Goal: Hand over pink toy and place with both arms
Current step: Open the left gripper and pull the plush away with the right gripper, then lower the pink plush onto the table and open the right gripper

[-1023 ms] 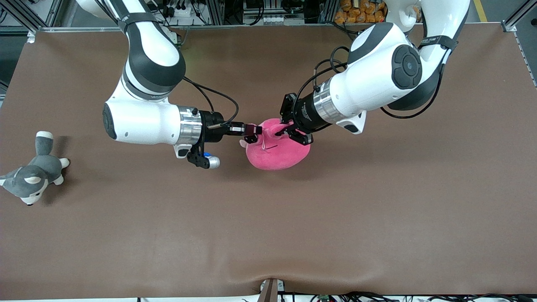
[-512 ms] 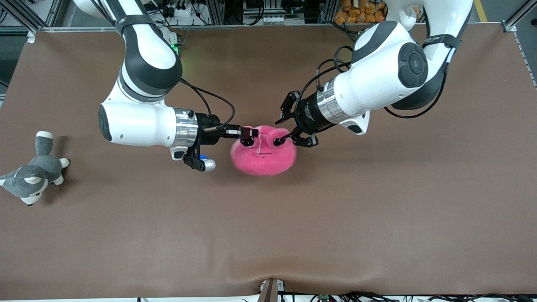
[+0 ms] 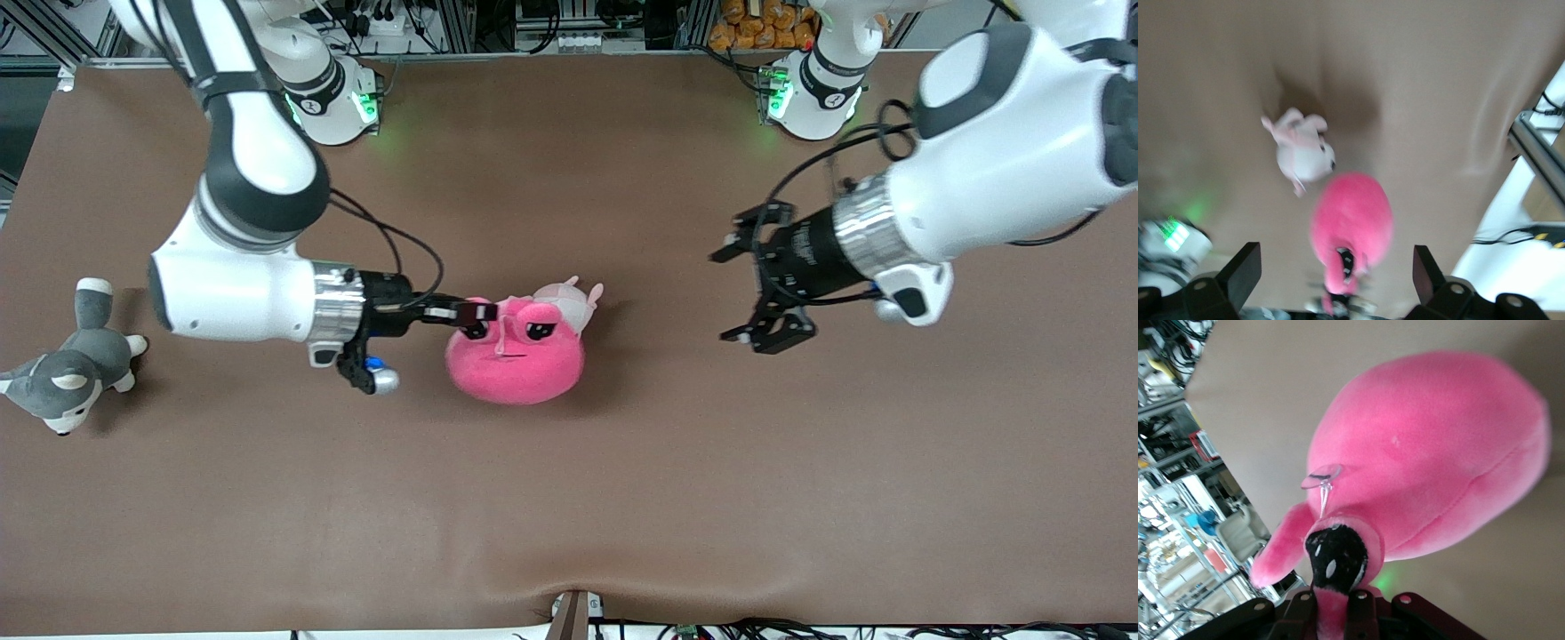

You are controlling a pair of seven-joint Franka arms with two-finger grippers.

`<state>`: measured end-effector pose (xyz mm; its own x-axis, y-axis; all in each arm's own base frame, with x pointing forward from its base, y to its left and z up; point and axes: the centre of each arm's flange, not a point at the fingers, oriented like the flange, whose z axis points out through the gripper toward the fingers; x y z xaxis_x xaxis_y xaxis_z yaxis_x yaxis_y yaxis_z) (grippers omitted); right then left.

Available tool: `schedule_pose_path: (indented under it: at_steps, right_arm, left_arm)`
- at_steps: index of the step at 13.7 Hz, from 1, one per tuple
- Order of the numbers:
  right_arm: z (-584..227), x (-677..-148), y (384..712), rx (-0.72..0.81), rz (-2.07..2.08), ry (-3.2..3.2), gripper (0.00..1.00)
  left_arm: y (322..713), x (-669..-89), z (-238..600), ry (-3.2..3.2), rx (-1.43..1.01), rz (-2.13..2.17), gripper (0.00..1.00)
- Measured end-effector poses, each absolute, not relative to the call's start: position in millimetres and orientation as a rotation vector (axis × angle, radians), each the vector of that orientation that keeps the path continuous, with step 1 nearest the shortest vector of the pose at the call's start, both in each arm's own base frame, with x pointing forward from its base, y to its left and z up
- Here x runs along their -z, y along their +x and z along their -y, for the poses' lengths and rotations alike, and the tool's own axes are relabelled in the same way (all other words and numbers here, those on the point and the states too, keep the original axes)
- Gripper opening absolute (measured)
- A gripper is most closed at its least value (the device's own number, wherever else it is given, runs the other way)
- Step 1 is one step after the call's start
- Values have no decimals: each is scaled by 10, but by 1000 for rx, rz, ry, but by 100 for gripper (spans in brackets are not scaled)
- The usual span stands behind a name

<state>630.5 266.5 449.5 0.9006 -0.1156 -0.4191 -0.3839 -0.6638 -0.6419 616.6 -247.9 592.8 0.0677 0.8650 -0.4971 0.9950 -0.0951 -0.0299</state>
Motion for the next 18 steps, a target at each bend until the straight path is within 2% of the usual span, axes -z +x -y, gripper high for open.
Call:
schedule_pose_path:
  at_steps: [5,10,14,18]
  right_arm:
    - [-1353,-4133,6380,-527,-231,-2318,10]
    - [120,-3566,6149,-704,-276,-2227,10]
    - [793,-3163,5976,-812,-379,-2184,10]
    - [1214,-2792,5854,-817,-394,-2136,10]
  left_arm:
    - [6168,-5786,2086,2454,411,-1531,100]
    - [6136,-5742,2015,2671,320,-1300,100]
    - [6138,-5584,1933,2807,277,-1229,100]
    - [6117,-5461,1933,2886,298,-1111,100]
